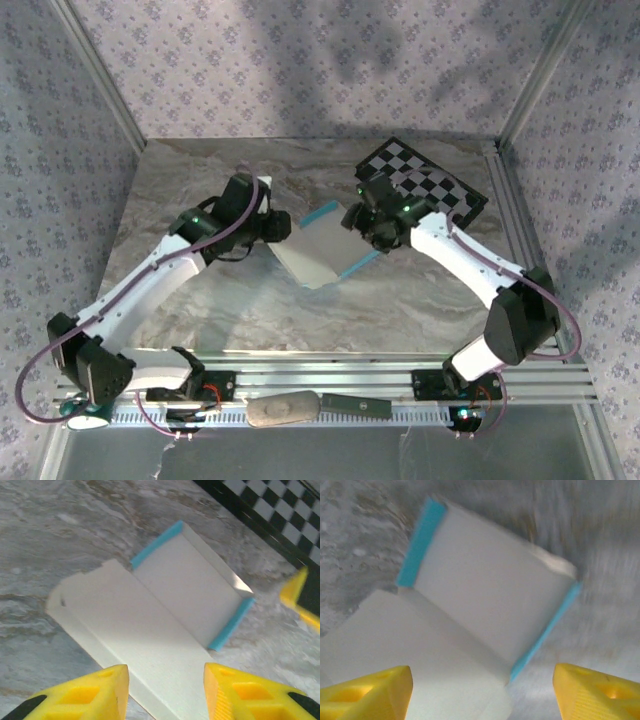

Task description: Fold the paper box

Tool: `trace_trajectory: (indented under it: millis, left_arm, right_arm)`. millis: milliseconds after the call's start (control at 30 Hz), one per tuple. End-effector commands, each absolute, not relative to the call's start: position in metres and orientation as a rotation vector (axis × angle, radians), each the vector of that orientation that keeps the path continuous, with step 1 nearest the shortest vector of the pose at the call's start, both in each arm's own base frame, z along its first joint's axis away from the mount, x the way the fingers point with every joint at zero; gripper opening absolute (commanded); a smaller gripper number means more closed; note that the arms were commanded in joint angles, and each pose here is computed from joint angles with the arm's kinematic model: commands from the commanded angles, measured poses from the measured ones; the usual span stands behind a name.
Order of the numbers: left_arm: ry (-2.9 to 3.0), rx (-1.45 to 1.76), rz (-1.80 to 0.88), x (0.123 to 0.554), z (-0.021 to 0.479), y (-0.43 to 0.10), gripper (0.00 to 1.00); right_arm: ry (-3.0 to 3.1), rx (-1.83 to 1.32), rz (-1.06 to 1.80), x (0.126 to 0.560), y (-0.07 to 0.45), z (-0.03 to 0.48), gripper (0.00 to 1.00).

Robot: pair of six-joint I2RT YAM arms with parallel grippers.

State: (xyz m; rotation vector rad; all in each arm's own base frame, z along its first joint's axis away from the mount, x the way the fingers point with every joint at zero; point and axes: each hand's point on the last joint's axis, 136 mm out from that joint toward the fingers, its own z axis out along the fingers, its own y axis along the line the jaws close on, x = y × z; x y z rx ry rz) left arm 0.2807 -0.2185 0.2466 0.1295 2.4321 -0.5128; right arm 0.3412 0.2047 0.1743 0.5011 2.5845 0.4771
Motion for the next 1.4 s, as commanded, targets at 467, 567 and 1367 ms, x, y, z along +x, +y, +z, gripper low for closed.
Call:
trace_trajectory:
  millis: [467, 567, 1367]
  left_arm:
    - [2.387, 0.058, -0.655, 0.203, 0.240, -0.213, 0.45]
    - [2.384, 0.055, -0.637, 0.202, 0.242, -0.207, 0.45]
    - [2.351, 0.009, -0.550, 0.237, 0.248, -0.191, 0.47]
  right_arm:
    - [2.833, -0.367, -0.008, 0.431, 0.190, 0.052, 0.56]
    - [2.867, -0.354, -0.009, 0.434, 0.194, 0.041, 0.49]
    - [2.636, 1.419, 0.204, 0.302, 0.178, 0.033, 0.00]
